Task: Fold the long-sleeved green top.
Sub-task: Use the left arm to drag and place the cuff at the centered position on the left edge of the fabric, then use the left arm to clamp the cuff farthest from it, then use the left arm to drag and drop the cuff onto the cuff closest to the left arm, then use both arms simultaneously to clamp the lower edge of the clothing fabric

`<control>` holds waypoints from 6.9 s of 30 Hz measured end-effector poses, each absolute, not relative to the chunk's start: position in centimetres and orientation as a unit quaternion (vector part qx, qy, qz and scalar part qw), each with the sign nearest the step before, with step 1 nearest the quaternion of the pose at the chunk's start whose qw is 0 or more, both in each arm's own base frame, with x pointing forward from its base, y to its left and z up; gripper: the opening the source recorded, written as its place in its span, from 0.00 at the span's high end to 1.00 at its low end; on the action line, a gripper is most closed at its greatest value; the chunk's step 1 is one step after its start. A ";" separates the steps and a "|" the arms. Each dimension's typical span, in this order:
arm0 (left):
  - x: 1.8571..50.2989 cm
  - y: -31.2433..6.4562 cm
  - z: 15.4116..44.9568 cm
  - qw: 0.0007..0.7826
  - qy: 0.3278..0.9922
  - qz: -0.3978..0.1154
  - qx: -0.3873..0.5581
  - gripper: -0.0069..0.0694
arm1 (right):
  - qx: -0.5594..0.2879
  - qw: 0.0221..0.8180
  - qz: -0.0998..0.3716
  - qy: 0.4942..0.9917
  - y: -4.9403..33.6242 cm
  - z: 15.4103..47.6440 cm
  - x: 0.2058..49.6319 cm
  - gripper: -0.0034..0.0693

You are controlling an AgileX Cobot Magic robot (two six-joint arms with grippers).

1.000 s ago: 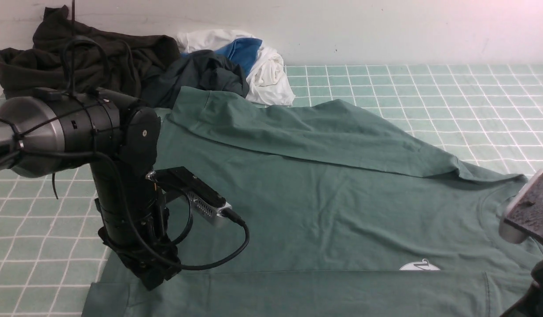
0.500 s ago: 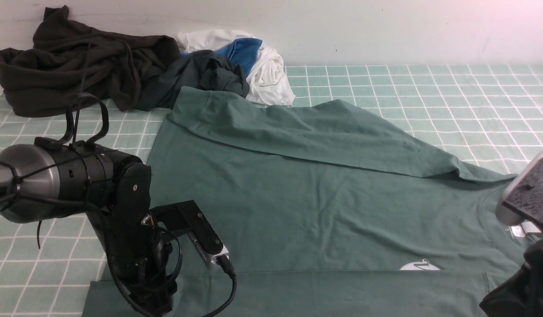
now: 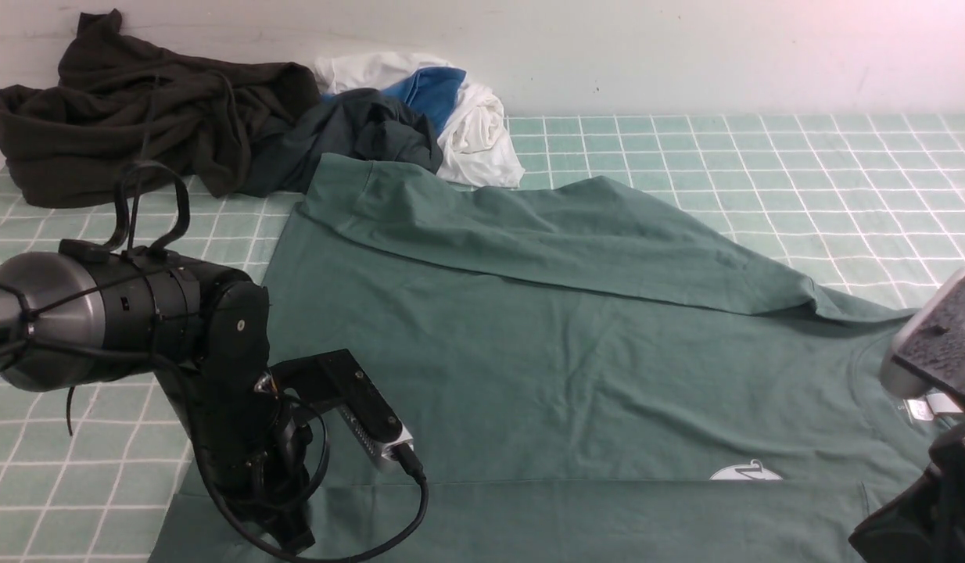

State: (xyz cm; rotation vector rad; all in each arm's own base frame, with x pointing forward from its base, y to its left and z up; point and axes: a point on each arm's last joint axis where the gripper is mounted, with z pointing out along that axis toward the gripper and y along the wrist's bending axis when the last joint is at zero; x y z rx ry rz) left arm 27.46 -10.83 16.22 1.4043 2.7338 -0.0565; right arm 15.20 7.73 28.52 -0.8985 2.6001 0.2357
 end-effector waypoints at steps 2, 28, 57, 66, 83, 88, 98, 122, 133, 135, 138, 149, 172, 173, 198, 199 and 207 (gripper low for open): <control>28.0 -11.1 18.5 0.054 0.888 -0.019 0.457 0.91 | -0.320 0.195 0.081 0.924 7.7 28.6 15.3 0.98; 42.9 -15.3 23.2 0.134 0.905 0.026 0.402 0.82 | -0.180 0.251 -0.044 0.950 5.2 28.9 17.0 0.98; 51.4 -6.3 20.9 0.309 0.950 -0.034 0.038 0.28 | -0.044 0.212 0.044 0.975 2.4 24.9 22.4 0.88; 54.4 -5.4 17.2 0.354 0.934 -0.052 0.001 0.28 | -0.046 0.222 0.044 0.973 2.4 24.9 22.6 0.88; 55.2 -6.5 15.1 0.369 0.923 -0.067 0.091 0.86 | -0.046 0.227 0.045 0.972 2.5 25.0 22.7 0.88; 54.5 -6.7 18.3 0.376 0.916 -0.072 0.118 0.89 | -0.045 0.227 0.047 0.972 2.5 25.0 22.7 0.88; 51.0 -7.0 25.5 0.325 0.929 -0.093 0.153 0.89 | -0.046 0.225 0.059 0.971 2.7 25.0 22.7 0.88; 26.2 -4.7 24.5 0.186 0.967 -0.110 0.137 0.89 | -0.224 0.191 0.112 0.949 7.2 26.7 18.8 0.88; 25.5 -4.6 22.2 0.165 0.958 -0.094 0.216 0.42 | -0.314 0.107 0.118 0.936 9.0 27.3 15.4 0.88; 24.8 -5.2 22.4 0.127 0.954 -0.100 0.251 0.27 | -0.333 0.122 0.123 0.927 9.4 28.1 14.4 0.88; 23.4 -7.1 22.4 0.081 0.939 -0.094 0.321 0.21 | -0.351 0.143 0.129 0.916 9.5 29.0 13.3 0.88; 16.2 -10.3 16.0 -0.010 0.806 0.041 0.590 0.33 | -0.360 0.159 0.130 0.910 9.3 29.7 12.5 0.88; 17.0 -10.0 15.6 0.053 0.831 0.082 0.547 0.44 | -0.361 0.159 0.130 0.910 9.3 29.7 12.5 0.88; 17.0 -10.0 15.7 0.049 0.834 0.084 0.543 0.44 | -0.361 0.159 0.130 0.910 9.3 29.7 12.5 0.88; 18.6 -10.7 15.1 0.003 0.857 0.105 0.505 0.86 | -0.365 0.160 0.123 0.909 9.2 29.6 12.5 0.88; 18.7 -10.7 15.2 0.005 0.860 0.106 0.500 0.89 | -0.369 0.161 0.119 0.908 9.2 29.6 12.5 0.88; 19.1 -10.7 17.9 -0.018 0.879 0.125 0.459 0.90 | -0.446 0.166 0.076 0.876 8.8 29.4 12.9 0.81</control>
